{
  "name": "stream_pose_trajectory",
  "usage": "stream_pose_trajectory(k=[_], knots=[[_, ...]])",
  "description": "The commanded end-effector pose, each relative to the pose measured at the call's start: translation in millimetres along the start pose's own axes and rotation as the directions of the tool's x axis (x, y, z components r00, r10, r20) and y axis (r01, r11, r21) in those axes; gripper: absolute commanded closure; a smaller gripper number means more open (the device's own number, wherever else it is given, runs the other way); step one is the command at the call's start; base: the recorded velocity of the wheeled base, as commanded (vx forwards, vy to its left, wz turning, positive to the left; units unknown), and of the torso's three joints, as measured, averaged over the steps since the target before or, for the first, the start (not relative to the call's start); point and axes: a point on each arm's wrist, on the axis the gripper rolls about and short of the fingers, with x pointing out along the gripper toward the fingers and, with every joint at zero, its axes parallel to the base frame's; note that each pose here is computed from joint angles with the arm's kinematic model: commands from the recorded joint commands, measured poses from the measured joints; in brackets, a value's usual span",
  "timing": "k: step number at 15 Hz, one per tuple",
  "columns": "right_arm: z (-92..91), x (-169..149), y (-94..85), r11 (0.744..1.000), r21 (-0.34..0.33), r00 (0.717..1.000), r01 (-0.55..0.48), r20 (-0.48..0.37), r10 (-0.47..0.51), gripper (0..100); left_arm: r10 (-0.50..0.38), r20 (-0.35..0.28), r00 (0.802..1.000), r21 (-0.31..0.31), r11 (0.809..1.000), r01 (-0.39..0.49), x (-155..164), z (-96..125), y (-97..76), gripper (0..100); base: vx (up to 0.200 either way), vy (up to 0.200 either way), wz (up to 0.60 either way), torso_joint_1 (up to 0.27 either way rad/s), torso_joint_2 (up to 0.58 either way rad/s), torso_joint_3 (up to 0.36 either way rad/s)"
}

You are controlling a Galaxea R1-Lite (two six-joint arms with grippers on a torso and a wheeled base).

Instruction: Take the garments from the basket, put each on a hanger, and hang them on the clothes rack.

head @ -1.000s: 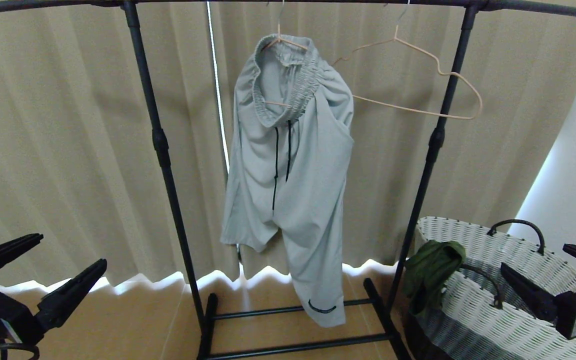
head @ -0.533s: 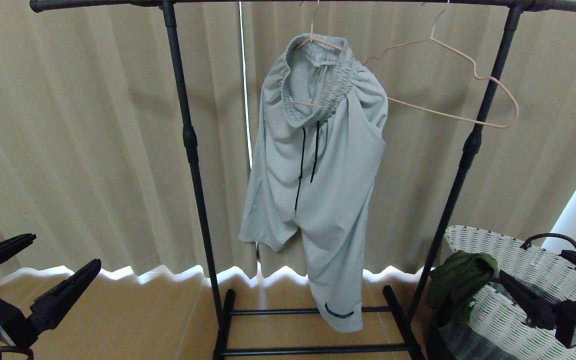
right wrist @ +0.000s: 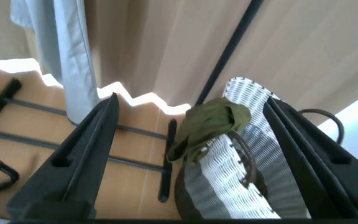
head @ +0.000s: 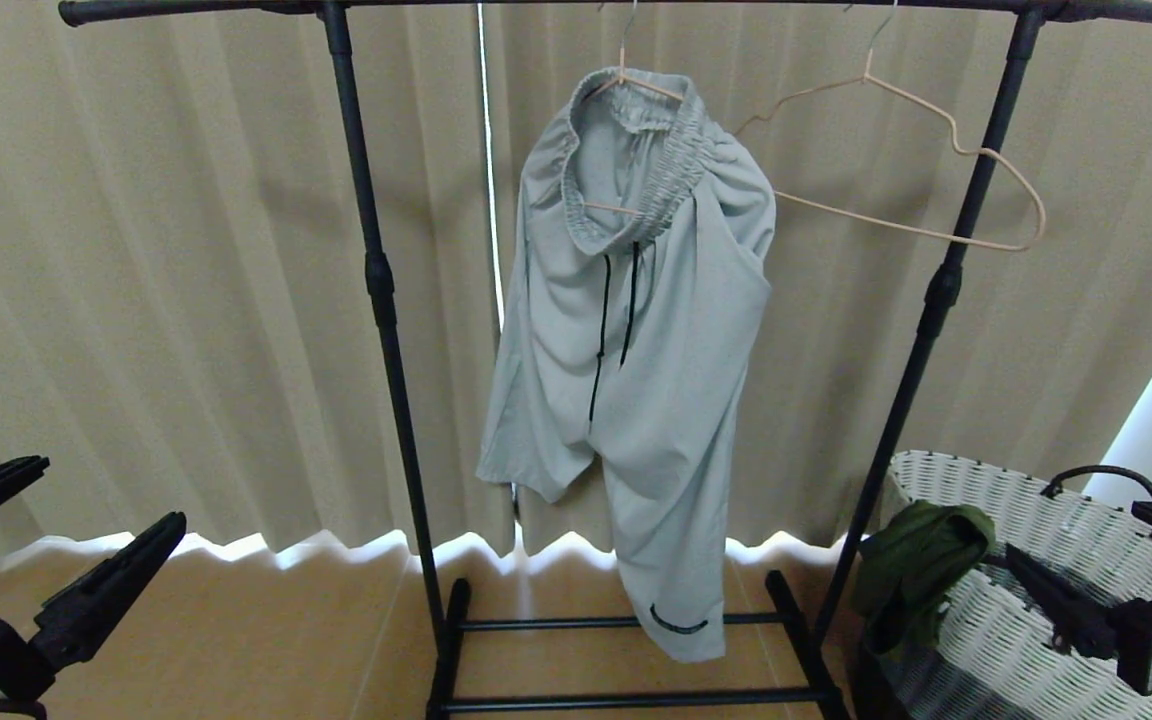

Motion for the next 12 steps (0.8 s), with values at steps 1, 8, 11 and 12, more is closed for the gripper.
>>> stream_pose_trajectory(k=[1, 8, 11, 12], knots=[[24.2, -0.7, -5.6, 1.000, -0.006, 1.000, 0.011, -0.017, -0.011, 0, -0.005, -0.010, 1.000, -0.003, 1.000, 0.005, 1.8, -1.2, -0.1, 0, 0.000, 0.000, 0.00, 0.000, 0.00, 0.000], [30.0, -16.4, -9.4, 0.999, -0.031, 0.976, -0.042, -0.215, 0.035, 0, -0.080, -0.012, 0.997, -0.005, 0.997, 0.080, 8.2, -0.4, -6.4, 0, 0.000, 0.000, 0.00, 0.000, 0.00, 0.000], [30.3, -21.1, -10.3, 0.999, -0.029, 0.980, -0.035, -0.197, 0.028, 0, -0.080, -0.012, 0.997, -0.006, 0.997, 0.080, 8.6, -0.2, -6.3, 0, 0.000, 0.000, 0.00, 0.000, 0.00, 0.000], [30.3, -21.0, -10.4, 0.999, -0.029, 0.980, -0.032, -0.197, 0.026, 0, -0.079, -0.009, 0.997, -0.005, 0.997, 0.079, 8.4, 0.4, -6.2, 0, 0.000, 0.000, 0.00, 0.000, 0.00, 0.000]])
